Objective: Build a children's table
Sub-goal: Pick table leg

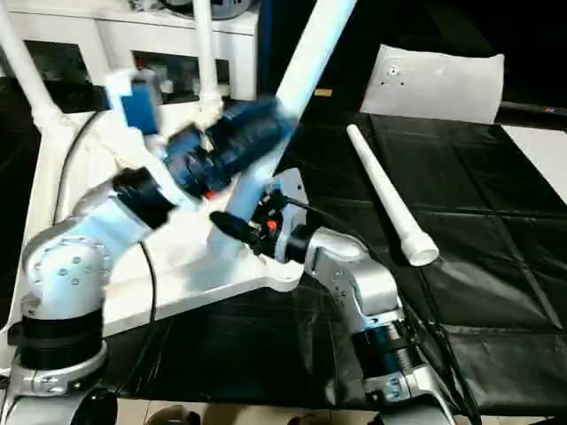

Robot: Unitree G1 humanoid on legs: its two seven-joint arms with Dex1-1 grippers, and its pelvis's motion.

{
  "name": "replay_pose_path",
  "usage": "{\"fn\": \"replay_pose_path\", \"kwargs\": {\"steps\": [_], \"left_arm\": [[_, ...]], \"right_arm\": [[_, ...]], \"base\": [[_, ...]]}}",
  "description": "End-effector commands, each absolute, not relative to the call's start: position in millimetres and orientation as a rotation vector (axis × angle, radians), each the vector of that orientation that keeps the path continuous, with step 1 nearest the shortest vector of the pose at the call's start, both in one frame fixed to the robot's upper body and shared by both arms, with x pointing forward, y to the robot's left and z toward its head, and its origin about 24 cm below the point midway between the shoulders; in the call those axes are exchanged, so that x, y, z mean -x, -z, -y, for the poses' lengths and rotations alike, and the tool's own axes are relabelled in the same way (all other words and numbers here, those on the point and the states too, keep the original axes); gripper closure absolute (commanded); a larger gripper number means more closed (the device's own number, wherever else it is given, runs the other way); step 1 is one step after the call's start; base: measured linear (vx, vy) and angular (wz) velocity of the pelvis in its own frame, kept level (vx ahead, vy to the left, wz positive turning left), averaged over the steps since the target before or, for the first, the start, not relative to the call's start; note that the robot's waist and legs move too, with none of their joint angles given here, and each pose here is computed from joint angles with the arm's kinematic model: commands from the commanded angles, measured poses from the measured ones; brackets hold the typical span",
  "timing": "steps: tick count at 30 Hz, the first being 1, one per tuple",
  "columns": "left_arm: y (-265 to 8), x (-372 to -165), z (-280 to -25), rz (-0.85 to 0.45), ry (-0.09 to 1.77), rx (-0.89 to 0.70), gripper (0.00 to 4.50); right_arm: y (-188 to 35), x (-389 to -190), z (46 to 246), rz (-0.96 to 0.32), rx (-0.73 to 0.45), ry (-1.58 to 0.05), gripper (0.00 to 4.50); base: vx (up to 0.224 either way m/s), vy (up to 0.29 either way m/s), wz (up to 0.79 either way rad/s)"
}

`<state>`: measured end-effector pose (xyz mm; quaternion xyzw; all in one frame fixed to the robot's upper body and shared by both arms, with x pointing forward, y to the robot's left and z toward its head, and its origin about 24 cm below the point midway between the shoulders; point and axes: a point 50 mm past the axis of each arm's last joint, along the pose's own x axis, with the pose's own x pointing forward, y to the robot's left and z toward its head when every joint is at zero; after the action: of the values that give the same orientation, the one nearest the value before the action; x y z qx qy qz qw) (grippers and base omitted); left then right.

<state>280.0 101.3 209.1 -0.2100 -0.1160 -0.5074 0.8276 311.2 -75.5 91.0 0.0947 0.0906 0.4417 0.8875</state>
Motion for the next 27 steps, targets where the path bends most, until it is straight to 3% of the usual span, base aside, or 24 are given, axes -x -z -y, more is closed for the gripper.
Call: {"fn": "replay_pose_path", "kwargs": {"steps": [1,4,7,14,15,19,27], "left_arm": [[-203.5,-280.6,-108.7,0.220,1.020,0.381,0.21],[-175.0,-274.6,-117.6,0.051,0.989,0.154,0.21],[-153.8,-268.2,-118.3,-0.068,0.986,0.030,0.21],[-109.7,-258.2,-114.0,-0.268,0.986,-0.140,0.21],[-105.1,-257.8,-114.0,-0.285,0.983,-0.168,0.50],[-84.5,-256.1,-113.9,-0.358,0.971,-0.248,0.63],[-65.4,-254.7,-114.5,-0.430,0.980,-0.289,1.43]], "right_arm": [[-93.1,-314.7,90.1,-0.168,-0.160,-0.835,2.59],[-95.0,-316.0,108.4,-0.162,-0.085,-0.757,2.59],[-93.9,-313.8,115.3,-0.163,-0.043,-0.721,2.59],[-92.0,-303.1,118.5,-0.149,-0.029,-0.675,2.59],[-92.1,-302.4,119.0,-0.145,-0.027,-0.664,2.59],[-91.5,-298.9,120.0,-0.136,-0.020,-0.635,2.59],[-90.6,-288.3,114.1,-0.132,-0.025,-0.674,2.59]], "base": [[0.000,0.000,0.00],[0.000,0.000,0.00],[0.000,0.000,0.00],[0.000,0.000,0.00],[0.000,0.000,0.00],[0.000,0.000,0.00],[0.000,0.000,0.00]]}}
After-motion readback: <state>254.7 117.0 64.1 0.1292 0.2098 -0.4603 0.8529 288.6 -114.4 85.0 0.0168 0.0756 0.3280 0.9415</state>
